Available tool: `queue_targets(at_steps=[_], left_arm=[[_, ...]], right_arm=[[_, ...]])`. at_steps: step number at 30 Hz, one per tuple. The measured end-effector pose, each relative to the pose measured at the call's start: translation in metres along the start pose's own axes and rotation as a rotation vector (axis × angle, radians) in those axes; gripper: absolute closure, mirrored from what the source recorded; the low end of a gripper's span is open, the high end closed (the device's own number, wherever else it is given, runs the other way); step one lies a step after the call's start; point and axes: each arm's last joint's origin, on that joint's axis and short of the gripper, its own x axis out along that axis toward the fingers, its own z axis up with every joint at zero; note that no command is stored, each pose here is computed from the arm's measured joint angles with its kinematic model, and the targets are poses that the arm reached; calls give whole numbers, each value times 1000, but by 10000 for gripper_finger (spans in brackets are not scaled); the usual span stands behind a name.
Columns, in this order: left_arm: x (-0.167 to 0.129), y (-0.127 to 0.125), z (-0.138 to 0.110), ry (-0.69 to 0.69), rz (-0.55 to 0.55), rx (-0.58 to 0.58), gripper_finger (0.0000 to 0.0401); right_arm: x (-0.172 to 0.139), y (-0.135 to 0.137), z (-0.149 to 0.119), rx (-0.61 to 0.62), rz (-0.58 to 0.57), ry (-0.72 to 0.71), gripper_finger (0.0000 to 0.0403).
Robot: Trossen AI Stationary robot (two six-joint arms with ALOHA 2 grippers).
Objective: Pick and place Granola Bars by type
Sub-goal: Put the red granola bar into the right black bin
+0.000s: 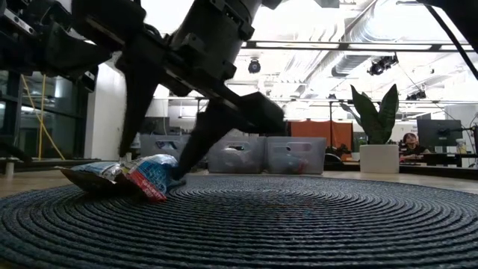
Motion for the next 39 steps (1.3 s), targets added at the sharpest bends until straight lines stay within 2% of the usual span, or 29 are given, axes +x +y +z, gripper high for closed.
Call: queue_targets(at_steps=[20,39], left_arm=[[0,0,0,0,0,0,400],[0,0,0,0,0,0,400]], right_arm=[[16,-4,3,26,-2,21,206],[18,-6,4,31,-2,38,289]])
